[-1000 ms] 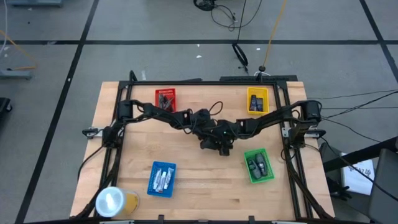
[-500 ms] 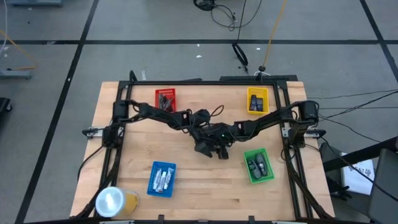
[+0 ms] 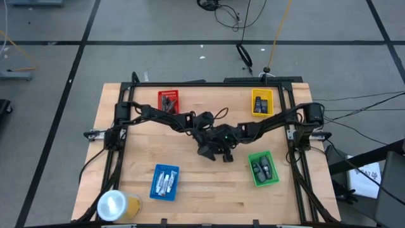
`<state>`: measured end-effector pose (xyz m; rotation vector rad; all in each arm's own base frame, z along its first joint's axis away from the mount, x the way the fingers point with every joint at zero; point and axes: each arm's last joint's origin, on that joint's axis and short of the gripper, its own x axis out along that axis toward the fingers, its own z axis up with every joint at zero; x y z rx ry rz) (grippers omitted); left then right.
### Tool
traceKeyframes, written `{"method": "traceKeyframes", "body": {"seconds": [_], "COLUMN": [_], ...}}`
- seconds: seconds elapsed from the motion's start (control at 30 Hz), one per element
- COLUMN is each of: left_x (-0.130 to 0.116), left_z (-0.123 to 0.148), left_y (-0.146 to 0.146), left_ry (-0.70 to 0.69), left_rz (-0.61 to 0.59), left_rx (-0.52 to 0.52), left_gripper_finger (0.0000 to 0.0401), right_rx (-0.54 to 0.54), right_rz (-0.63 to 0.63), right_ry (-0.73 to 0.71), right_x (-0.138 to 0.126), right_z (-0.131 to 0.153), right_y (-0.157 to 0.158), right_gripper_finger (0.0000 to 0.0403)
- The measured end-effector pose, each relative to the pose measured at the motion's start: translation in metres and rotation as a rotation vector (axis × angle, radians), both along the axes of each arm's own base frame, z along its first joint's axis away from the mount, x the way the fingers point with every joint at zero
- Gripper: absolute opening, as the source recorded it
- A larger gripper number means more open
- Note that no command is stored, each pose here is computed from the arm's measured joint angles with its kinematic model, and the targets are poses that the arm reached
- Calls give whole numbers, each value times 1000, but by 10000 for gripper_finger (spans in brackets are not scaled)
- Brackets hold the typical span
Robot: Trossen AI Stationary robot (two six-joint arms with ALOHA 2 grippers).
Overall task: Pick & Place Travel size toiletries
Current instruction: Put the black comb into the orange basket
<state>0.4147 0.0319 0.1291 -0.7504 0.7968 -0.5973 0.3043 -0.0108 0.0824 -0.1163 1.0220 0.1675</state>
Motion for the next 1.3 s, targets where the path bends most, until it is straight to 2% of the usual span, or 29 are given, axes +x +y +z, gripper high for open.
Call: {"method": "traceKeyframes", "body": {"seconds": [0.17,0.27,0.37,0.5,0.63,0.83,1.03,1.3], "left_x": [-2,-3,-5,-6,-7,-4,-2,2], "left_z": [-3,-4,-6,-6,-8,-9,-10,-7], "left_y": [5,9,14,22,28,11,-7,-11], "left_ry": [6,9,21,-4,12,6,0,-38], "left_rz": [11,23,31,36,92,70,63,97], "left_rx": [29,54,66,101,147,197,267,300], "left_gripper_finger": [349,349,349,349,349,349,349,349], "right_rx": [-4,-3,-5,15,33,-10,39,66], "right_rz": [-36,-35,-24,-32,-43,-67,-82,-118], "right_ry": [-66,-103,-140,-158,-182,-187,-196,-24], "right_x": [6,8,9,9,8,5,1,-7], "right_z": [3,9,17,22,31,40,52,27], "right_y": [3,7,11,15,20,27,42,57], "right_gripper_finger": [1,20,65,149,228,306,329,321]}}
